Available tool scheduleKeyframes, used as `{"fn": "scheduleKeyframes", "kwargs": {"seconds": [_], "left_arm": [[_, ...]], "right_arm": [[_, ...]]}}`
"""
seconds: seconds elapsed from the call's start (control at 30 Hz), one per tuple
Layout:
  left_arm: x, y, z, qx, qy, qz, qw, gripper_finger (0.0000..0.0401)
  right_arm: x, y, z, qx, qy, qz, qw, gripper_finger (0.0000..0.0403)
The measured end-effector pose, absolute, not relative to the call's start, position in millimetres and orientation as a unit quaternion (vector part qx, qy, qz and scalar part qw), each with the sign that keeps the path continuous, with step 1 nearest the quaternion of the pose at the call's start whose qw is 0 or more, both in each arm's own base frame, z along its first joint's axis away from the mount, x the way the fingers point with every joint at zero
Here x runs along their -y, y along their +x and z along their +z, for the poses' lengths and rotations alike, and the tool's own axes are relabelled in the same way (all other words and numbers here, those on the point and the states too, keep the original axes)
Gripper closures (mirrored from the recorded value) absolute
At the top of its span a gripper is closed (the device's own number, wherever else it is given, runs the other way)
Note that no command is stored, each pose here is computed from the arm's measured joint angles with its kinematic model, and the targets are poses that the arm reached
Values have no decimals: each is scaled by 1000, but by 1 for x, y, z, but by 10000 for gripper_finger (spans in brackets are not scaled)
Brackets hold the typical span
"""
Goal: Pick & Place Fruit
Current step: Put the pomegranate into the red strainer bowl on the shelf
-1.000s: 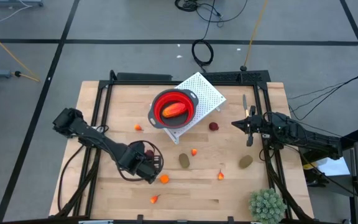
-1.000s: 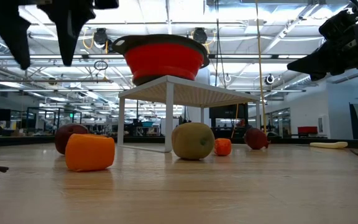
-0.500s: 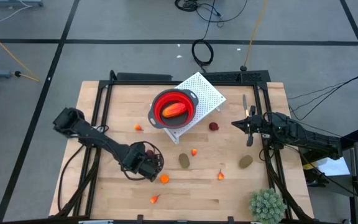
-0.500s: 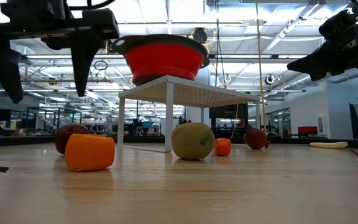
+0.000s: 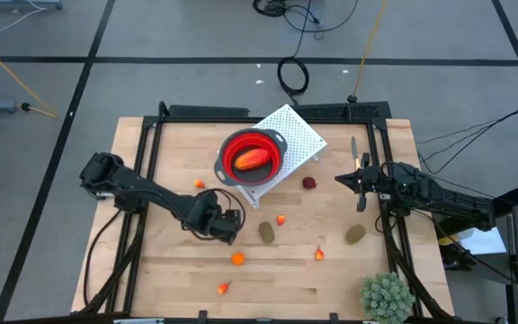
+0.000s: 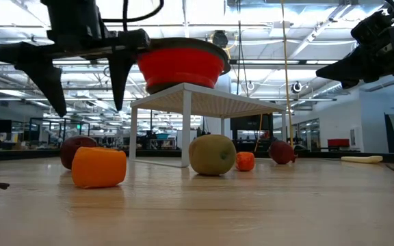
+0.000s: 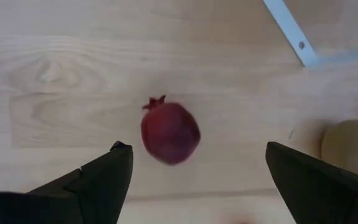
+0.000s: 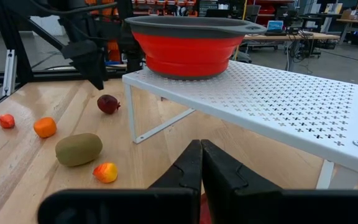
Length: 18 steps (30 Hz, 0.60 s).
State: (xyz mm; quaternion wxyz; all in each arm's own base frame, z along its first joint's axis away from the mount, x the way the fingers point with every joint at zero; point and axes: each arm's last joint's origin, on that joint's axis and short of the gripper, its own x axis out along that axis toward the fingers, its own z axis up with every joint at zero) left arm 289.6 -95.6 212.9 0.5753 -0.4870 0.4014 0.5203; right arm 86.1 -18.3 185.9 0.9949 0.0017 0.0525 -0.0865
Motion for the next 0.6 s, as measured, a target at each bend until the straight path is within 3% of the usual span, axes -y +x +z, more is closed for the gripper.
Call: {"fn": "scheduleKeyframes", "kwargs": {"seconds": [0.6], "left_arm": [[90, 302, 180, -425, -464, 560, 539, 36]], "right_arm": [[18, 86, 186, -54, 2, -86, 995, 403]]}}
